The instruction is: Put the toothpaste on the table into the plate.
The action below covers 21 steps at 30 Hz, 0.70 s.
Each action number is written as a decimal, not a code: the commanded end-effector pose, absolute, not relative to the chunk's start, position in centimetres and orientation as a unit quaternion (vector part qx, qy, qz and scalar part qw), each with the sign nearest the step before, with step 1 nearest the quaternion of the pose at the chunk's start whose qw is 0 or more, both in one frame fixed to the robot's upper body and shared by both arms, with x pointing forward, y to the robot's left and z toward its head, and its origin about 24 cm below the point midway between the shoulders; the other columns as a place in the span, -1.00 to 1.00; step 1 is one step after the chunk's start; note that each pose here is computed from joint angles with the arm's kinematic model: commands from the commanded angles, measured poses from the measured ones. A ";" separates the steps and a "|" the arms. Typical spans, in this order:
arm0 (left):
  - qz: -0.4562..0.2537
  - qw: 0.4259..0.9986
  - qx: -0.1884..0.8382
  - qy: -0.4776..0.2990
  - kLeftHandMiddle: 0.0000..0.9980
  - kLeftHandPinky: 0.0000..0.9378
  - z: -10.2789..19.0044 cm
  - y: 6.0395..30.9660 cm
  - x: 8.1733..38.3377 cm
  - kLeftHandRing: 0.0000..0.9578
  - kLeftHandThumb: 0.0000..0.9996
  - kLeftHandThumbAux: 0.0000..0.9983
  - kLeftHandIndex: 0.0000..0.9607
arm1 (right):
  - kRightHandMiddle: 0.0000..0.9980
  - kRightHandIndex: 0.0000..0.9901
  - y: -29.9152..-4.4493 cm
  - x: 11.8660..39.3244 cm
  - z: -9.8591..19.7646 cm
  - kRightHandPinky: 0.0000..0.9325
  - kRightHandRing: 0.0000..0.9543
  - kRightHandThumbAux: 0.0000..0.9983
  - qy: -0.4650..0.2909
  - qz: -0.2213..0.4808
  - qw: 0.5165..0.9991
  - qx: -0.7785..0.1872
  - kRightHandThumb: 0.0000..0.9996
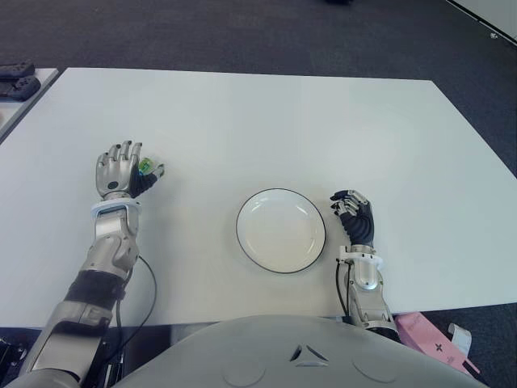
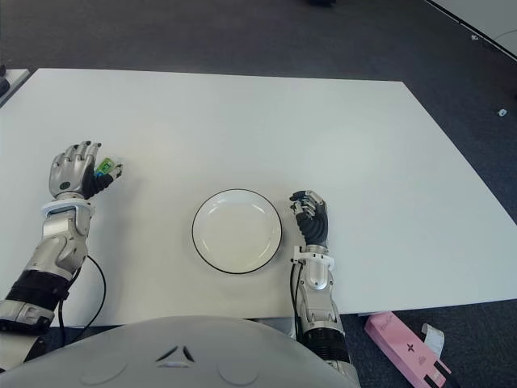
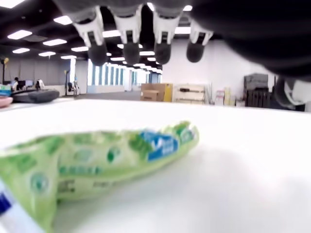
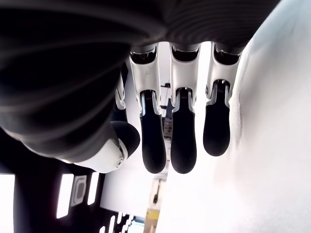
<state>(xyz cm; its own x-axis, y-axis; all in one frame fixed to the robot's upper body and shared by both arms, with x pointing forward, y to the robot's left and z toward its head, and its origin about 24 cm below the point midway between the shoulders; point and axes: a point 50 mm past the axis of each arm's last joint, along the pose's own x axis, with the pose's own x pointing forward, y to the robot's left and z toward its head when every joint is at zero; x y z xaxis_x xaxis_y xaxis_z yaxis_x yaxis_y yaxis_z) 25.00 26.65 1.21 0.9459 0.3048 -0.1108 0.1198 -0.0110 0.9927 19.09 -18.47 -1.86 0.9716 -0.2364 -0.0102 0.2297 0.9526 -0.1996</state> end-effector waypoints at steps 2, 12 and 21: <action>0.025 0.678 0.711 0.184 -1.00 -1.00 0.4 26.8 25.5 -1.00 -0.26 -0.67 -1.00 | -0.02 -0.13 -18.4 18.9 -2.2 0.16 0.10 0.47 0.029 -0.118 0.988 -0.097 0.41; -0.045 0.667 0.709 0.225 -1.00 -1.00 -1.1 27.1 26.4 -1.00 -0.19 -0.71 -1.00 | 0.00 -0.13 -18.5 18.8 -2.2 0.16 0.11 0.47 0.030 -0.121 0.987 -0.100 0.41; -0.069 0.651 0.719 0.233 -1.00 -1.00 -2.3 27.0 27.0 -1.00 -0.24 -0.69 -1.00 | -0.02 -0.13 -18.5 18.8 -2.1 0.15 0.10 0.47 0.026 -0.122 0.987 -0.099 0.41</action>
<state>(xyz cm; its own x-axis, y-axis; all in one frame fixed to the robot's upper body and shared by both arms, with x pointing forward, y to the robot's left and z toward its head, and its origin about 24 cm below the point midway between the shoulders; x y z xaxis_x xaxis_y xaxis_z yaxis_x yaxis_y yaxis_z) 27.87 27.15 -0.38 0.9151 0.2491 -0.3172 0.3404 -0.0549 0.9387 18.93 -18.49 -1.84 0.9697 -0.2439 -0.0103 0.2371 0.9512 -0.1976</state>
